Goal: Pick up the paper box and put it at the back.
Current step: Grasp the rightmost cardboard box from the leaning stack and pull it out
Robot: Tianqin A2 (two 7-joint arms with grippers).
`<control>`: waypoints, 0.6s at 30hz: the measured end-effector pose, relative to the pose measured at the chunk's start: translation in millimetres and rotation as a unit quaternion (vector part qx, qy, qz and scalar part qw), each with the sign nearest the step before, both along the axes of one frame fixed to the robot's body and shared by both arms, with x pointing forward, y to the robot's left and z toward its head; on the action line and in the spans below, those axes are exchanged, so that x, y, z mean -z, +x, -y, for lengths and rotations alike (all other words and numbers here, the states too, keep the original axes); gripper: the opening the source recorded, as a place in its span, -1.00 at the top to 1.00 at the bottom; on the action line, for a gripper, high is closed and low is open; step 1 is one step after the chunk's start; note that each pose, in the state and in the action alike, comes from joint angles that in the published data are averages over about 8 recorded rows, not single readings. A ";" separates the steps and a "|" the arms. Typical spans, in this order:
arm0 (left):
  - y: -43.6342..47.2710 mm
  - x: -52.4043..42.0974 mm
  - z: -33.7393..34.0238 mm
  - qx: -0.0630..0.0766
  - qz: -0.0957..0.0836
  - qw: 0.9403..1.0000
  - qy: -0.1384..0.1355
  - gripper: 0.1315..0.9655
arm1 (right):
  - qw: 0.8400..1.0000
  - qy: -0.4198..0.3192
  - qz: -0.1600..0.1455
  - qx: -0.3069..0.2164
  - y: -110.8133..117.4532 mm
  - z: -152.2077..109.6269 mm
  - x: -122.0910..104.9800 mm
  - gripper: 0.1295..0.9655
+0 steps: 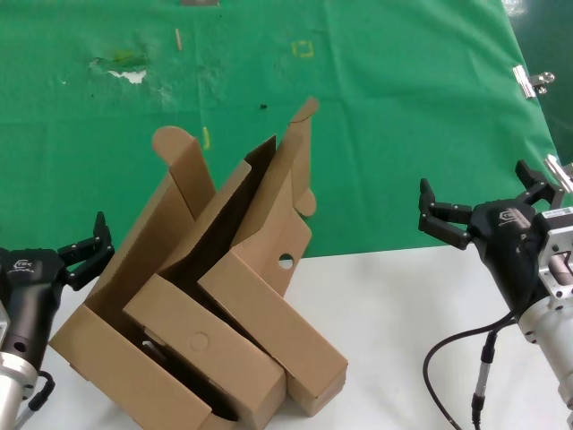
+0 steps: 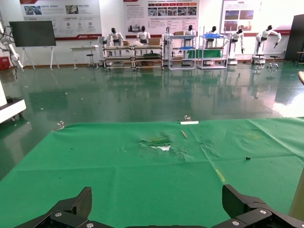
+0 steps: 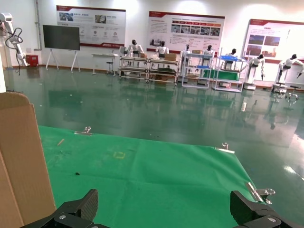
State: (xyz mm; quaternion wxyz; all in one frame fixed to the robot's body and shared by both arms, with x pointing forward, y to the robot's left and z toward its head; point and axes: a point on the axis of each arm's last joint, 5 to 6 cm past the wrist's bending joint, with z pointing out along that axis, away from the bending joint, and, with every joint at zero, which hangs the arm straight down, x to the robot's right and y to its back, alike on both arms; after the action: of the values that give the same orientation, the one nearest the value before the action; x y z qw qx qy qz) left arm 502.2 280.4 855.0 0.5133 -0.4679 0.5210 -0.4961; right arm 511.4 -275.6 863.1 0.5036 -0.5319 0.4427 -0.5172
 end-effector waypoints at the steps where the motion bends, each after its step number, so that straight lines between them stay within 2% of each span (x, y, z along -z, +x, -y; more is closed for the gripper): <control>1: 0.0 0.0 0.0 0.000 0.000 1.000 0.000 -1.00 | 1.000 0.000 0.000 0.000 0.0 0.0 0.0 -1.00; 14: 0.0 0.0 0.0 0.000 0.000 1.000 0.000 -1.00 | 1.000 0.000 0.000 0.000 0.0 0.0 0.0 -1.00; 18: 0.0 0.0 0.0 0.000 0.000 1.000 0.000 -1.00 | 1.000 -0.010 0.002 -0.015 3.8 4.4 -3.4 -1.00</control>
State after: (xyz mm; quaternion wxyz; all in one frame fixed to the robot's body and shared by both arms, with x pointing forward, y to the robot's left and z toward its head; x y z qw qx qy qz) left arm 502.2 280.4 855.0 0.5133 -0.4679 0.5210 -0.4961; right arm 515.2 -280.0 866.5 0.5073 -0.5423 0.4281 -0.5150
